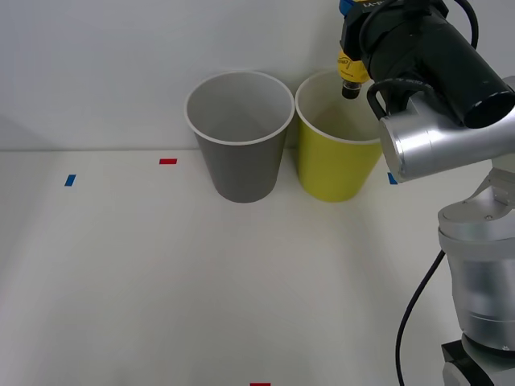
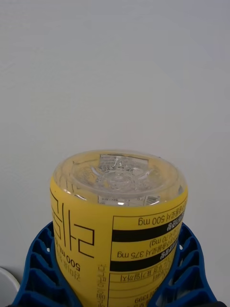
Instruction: Put cans in the gray bin and PET bottles in the light green bin.
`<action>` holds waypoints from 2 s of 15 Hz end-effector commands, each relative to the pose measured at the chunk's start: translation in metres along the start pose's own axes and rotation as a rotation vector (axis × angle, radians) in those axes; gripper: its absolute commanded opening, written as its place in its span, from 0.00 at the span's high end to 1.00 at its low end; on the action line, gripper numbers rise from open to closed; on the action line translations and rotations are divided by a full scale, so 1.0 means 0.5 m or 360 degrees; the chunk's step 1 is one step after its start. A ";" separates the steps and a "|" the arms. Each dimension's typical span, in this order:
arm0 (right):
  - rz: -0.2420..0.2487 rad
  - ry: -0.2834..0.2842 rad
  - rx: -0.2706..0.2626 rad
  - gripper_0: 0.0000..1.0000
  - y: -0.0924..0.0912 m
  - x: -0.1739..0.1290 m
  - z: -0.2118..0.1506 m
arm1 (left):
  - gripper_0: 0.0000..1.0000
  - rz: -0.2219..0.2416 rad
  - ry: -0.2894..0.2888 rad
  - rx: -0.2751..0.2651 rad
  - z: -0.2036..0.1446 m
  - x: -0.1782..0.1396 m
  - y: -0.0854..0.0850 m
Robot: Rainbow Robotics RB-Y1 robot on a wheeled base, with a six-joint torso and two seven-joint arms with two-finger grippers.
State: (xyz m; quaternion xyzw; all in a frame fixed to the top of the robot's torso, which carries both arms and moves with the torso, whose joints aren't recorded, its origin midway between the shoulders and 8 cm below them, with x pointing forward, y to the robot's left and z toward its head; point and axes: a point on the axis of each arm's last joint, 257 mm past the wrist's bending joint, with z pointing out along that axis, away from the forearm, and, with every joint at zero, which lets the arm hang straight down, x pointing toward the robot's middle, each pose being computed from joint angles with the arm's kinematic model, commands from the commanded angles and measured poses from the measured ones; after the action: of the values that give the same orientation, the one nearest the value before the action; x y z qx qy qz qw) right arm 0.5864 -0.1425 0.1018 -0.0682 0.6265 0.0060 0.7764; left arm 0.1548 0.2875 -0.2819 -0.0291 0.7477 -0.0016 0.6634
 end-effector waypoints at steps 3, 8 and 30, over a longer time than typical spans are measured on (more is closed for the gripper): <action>-0.0023 -0.0035 -0.0017 1.00 -0.002 0.010 0.019 | 0.00 0.0000 0.0000 0.0000 0.000 0.000 0.000; -0.0014 -0.0048 -0.0028 0.00 0.009 0.006 0.018 | 0.00 0.0000 0.0000 0.0000 0.000 0.000 0.000; -0.0068 0.0041 0.0119 0.00 -0.172 0.179 -0.308 | 0.00 0.0000 0.0000 0.0000 0.000 0.000 0.000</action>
State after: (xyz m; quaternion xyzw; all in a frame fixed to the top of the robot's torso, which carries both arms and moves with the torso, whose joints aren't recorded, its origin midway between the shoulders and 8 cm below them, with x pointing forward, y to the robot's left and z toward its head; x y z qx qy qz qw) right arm 0.4680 -0.2491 -0.0006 -0.0482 0.6328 -0.0332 0.7721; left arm 0.1549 0.2875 -0.2819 -0.0291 0.7476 -0.0016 0.6635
